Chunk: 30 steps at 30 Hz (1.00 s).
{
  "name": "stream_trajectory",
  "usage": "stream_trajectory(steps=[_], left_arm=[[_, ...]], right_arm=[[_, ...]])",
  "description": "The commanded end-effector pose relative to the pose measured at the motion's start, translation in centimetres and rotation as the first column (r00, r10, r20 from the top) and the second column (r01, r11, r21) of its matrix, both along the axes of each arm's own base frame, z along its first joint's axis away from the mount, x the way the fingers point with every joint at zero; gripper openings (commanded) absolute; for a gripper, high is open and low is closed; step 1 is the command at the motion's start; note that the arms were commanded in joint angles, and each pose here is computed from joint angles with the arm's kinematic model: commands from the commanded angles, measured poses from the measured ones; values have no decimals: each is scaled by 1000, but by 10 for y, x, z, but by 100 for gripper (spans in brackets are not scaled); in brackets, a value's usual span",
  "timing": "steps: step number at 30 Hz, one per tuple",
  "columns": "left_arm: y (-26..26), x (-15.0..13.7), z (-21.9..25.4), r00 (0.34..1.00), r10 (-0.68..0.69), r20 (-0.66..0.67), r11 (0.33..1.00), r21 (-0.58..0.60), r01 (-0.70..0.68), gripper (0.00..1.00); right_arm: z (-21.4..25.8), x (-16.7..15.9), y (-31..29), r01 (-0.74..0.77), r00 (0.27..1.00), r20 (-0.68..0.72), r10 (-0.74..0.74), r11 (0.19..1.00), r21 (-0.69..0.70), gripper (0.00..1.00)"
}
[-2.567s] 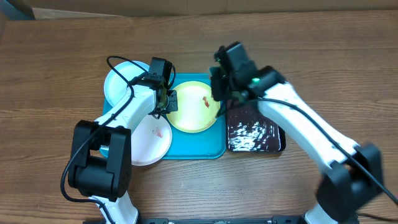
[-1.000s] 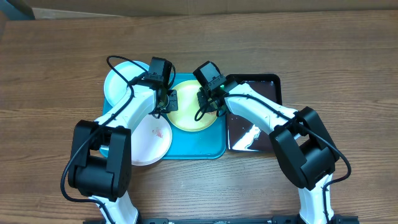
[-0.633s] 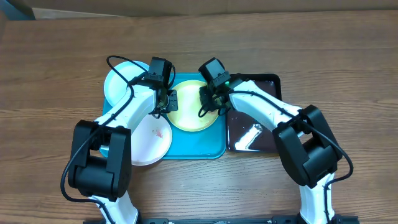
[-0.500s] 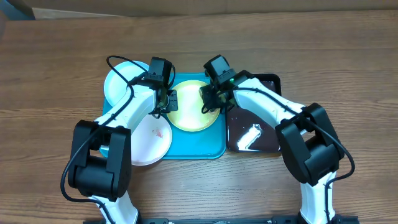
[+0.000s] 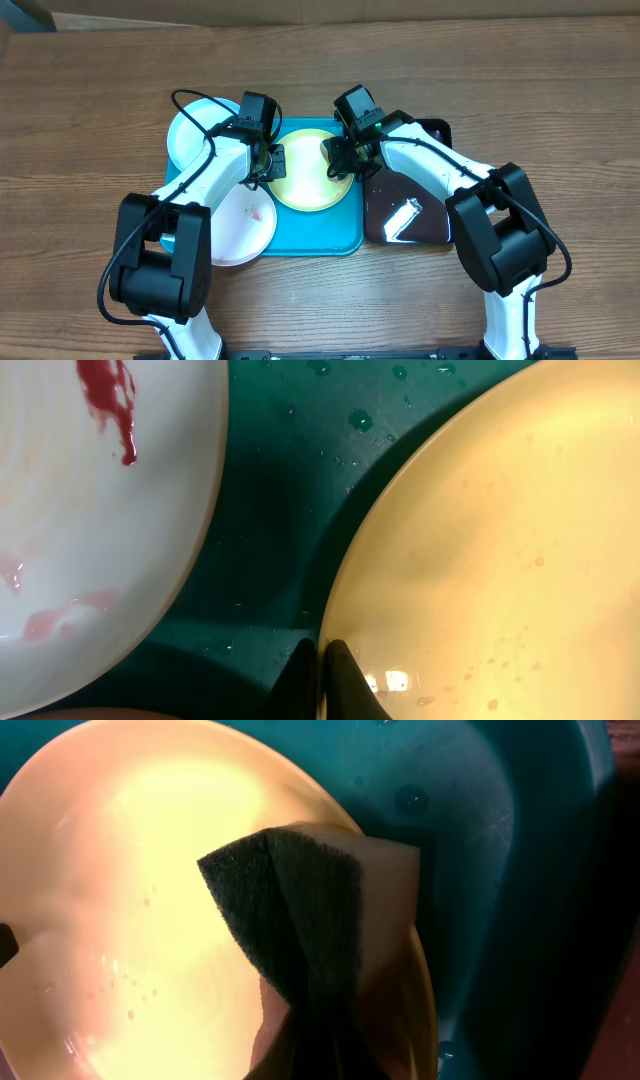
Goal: Clean dirty plates on tray and stack at the side
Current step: 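Scrub the yellow plate surface with the sponge in the right gripper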
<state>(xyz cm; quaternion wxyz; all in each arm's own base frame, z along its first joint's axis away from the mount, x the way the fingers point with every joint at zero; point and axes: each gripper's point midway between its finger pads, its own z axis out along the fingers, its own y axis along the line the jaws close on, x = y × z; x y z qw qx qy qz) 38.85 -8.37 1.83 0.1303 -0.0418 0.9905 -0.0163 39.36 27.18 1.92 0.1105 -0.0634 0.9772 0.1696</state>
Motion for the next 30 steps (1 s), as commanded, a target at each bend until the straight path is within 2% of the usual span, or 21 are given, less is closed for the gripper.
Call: stream_trajectory(steps=[1, 8, 16, 19, 24, 30], left_arm=[[-2, -5, -7, 1000, -20, -19, 1000, -5, 19, 4], [-2, -5, -7, 1000, -20, -19, 1000, -4, 20, 4], [-2, -5, -7, 1000, -20, -19, 1000, -4, 20, 4], [-2, -5, -7, 1000, -20, -19, 1000, -4, 20, 4], [-2, -5, -7, 1000, -20, -19, 1000, -4, 20, 4], [-1, -5, -7, 1000, -20, -19, 1000, -4, 20, 4]], right_arm=[[-23, -14, 1, 5, 998, -69, -6, 1000, -19, 4], [-32, -24, 10, -20, 995, -98, 19, 1000, -13, 4], [-26, -46, 41, -80, 974, -199, 112, 983, 165, 4], [-12, -51, 54, -95, 959, -231, 162, 957, 275, 4], [40, -47, 70, -169, 935, -192, 299, 850, 499, 4], [96, -20, 43, -154, 960, -119, 254, 831, 534, 4]])
